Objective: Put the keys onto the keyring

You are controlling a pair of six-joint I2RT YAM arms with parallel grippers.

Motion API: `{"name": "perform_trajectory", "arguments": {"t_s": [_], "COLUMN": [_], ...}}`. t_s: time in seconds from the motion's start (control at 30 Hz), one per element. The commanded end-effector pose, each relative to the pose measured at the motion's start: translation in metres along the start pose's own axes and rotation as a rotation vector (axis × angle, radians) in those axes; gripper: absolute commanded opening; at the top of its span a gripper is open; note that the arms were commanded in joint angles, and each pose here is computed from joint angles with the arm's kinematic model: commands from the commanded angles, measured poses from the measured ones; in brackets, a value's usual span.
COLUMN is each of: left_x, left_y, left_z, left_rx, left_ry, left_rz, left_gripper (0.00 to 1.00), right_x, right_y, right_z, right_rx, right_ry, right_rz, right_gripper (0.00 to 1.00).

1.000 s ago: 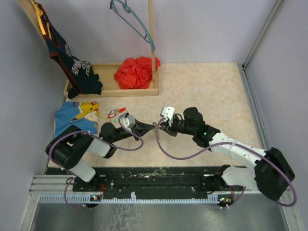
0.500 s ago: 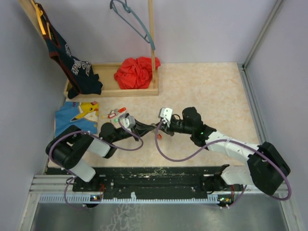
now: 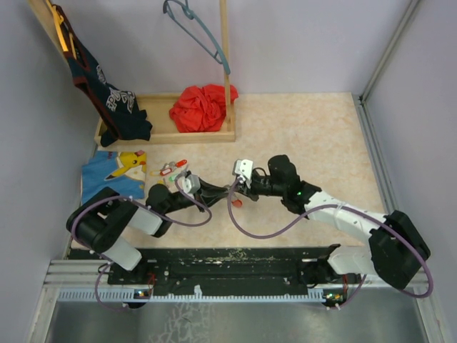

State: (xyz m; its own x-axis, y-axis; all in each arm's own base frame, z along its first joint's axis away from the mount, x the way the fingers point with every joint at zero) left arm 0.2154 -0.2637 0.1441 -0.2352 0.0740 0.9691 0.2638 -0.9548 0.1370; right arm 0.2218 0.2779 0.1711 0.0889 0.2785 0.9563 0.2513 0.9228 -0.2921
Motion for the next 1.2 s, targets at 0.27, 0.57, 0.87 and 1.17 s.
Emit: {"name": "perform_trajectory", "arguments": {"t_s": [0.27,0.57,0.87,1.17], "left_x": [0.019,0.014,0.017,0.020], "left_y": [-0.002,-0.006,0.000,0.003], "left_z": [0.008,0.010,0.012,0.010], "left_rx": [0.026,0.047,0.029,0.006], "left_ry": [0.105,0.114,0.107,0.088], "left_rz": [-0.018,0.016,0.023,0.002], "left_gripper": [0.35,0.31,0.29,0.25], "right_x": [0.016,0.028,0.029,0.028], "right_y": [0.000,0.001,0.007,0.013], "right_z": [-0.007,-0.003,0.000,0.004], "right_rx": [-0.166,-0.175,-0.165,-0.157], "right_ry": [-0.146,-0.192,-0.207,-0.210], "right_rz": [0.340,0.399,0.411,0.412], "right_gripper": [0.00,0.00,0.00,0.00]}}
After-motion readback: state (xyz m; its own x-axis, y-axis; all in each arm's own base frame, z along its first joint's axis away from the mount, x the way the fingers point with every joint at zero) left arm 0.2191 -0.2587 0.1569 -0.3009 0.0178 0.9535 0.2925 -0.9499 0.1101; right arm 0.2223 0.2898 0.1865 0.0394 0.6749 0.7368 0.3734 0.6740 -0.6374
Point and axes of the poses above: each gripper's point midway between its finger pads, its own y axis out along the fingers, its own z axis along the line the jaws close on, x = y × z, the point moved 3 cm from there along -y, back along the fingers, and after that the axes turned 12 degrees about y, right-handed, at the moved point
